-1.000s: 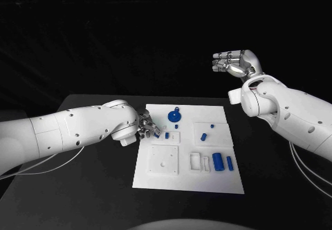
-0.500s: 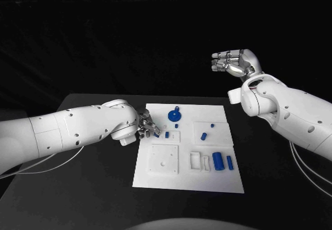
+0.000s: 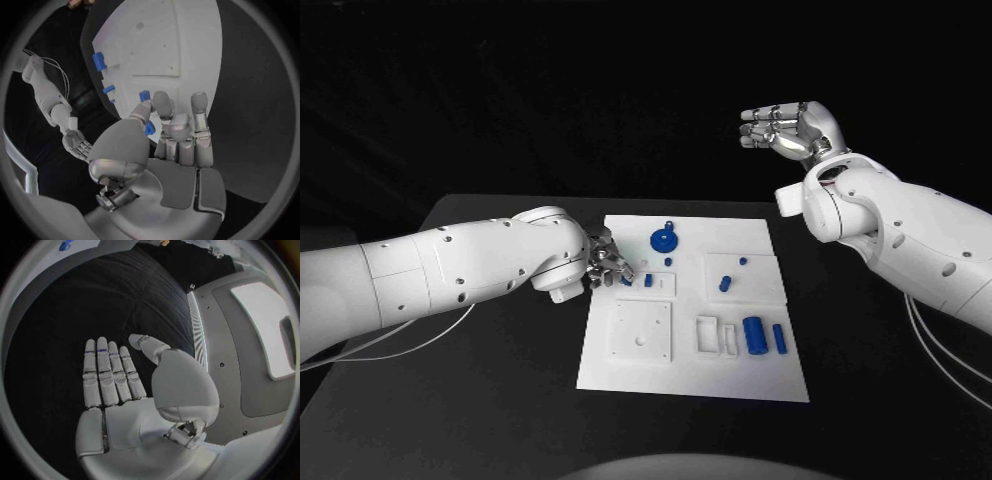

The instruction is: Assemble the parts on the task board

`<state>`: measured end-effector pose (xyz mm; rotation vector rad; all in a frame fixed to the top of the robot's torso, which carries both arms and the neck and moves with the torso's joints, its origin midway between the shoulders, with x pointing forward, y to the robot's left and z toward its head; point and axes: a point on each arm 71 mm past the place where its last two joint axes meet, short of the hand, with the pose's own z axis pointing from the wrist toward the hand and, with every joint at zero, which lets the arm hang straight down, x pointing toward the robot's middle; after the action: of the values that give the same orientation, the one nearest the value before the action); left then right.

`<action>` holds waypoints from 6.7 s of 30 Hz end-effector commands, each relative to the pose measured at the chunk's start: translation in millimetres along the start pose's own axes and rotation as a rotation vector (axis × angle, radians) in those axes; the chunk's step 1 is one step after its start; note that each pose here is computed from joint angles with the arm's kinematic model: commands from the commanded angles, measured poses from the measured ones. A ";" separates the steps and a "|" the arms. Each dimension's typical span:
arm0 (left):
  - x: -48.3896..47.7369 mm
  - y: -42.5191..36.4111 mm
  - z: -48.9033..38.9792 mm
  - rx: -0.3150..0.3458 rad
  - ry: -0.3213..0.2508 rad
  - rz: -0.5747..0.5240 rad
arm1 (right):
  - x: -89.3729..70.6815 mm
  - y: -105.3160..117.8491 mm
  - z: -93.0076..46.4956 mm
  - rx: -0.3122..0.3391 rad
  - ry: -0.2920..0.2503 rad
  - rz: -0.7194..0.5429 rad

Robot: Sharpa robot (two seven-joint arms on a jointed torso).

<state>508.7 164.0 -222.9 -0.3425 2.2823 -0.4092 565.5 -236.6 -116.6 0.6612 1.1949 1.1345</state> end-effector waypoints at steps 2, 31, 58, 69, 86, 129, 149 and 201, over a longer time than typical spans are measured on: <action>5.3 4.3 1.2 -0.023 0.031 0.027 | 2.6 1.3 0.1 -0.018 0.025 -0.005; 7.6 2.5 2.1 -0.029 0.059 0.047 | 4.4 1.2 0.1 -0.017 0.039 -0.002; 12.0 -10.2 5.4 -0.006 0.074 0.094 | 5.7 1.1 0.0 -0.013 0.049 0.000; 15.4 -16.2 5.6 0.003 0.082 0.130 | 6.8 0.4 -0.1 -0.011 0.054 0.002; 15.8 -20.5 7.6 0.005 0.052 0.181 | 9.0 0.7 -0.6 -0.009 0.062 0.006; 6.3 -3.3 10.6 -0.015 0.008 0.155 | 9.2 -7.6 -5.4 0.008 0.069 0.008; 3.7 5.8 7.2 -0.019 0.006 0.086 | 7.5 -12.0 -7.1 0.022 0.053 0.005; -21.4 -77.1 3.2 0.700 -0.379 0.425 | 13.9 -13.1 -6.3 0.017 0.070 0.017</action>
<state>537.5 108.6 -183.5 0.1935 1.7228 -0.8123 564.0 -232.0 -135.9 0.6689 1.2577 1.1505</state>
